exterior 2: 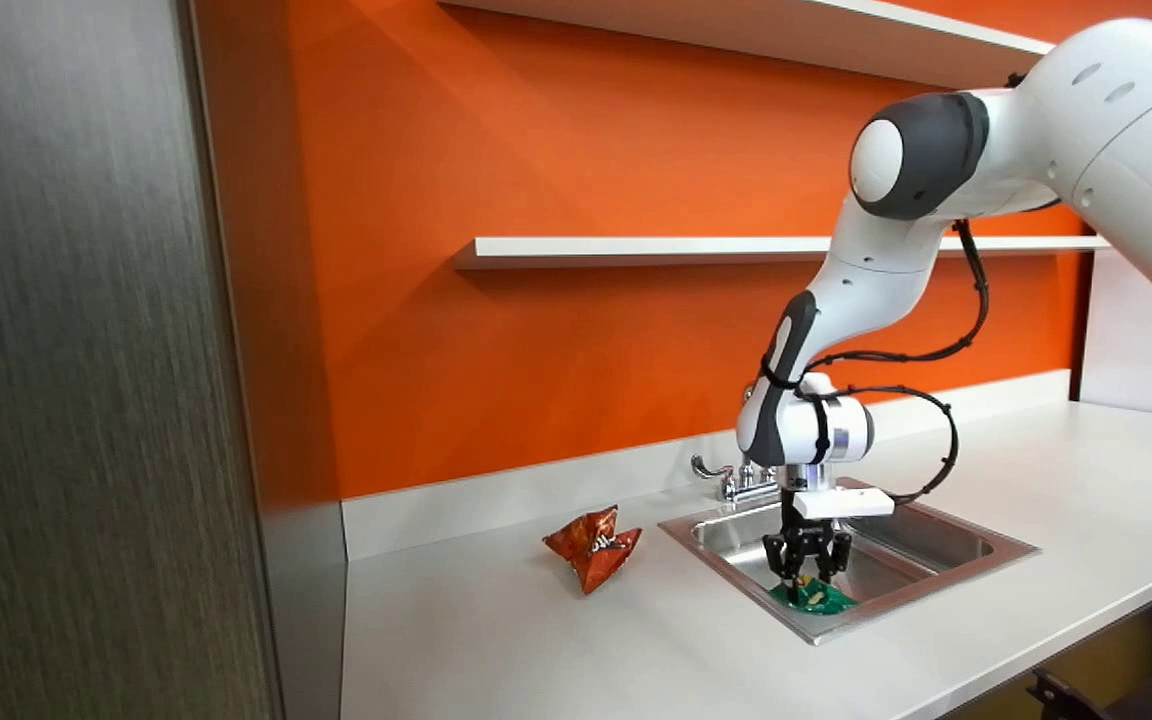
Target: Pick up the snack from the sink and place it on the counter
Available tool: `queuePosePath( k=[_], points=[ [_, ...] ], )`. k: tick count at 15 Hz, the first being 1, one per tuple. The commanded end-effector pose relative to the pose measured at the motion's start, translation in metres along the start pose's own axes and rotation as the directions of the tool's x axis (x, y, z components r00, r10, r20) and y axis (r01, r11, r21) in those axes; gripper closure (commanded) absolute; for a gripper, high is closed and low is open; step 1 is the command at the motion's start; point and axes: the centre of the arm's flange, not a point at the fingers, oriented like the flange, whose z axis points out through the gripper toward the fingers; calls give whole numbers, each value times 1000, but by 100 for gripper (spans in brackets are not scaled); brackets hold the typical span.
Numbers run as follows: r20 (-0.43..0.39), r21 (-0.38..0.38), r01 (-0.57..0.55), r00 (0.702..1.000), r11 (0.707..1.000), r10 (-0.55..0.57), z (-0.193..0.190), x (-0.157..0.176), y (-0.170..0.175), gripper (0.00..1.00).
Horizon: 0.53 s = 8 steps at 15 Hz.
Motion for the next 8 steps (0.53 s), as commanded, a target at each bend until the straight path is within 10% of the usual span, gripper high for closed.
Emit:
queuePosePath(
  k=[1, 4, 8],
  points=[
    [4, -4, -1, 1000, 1000, 1, -2, 7, -2, 76],
    [1, -3, -2, 1000, 1000, 2, -3, 8, -3, 98],
    [-10, -4, -1, 1000, 1000, 1, -7, 9, -4, 98]
  ],
)
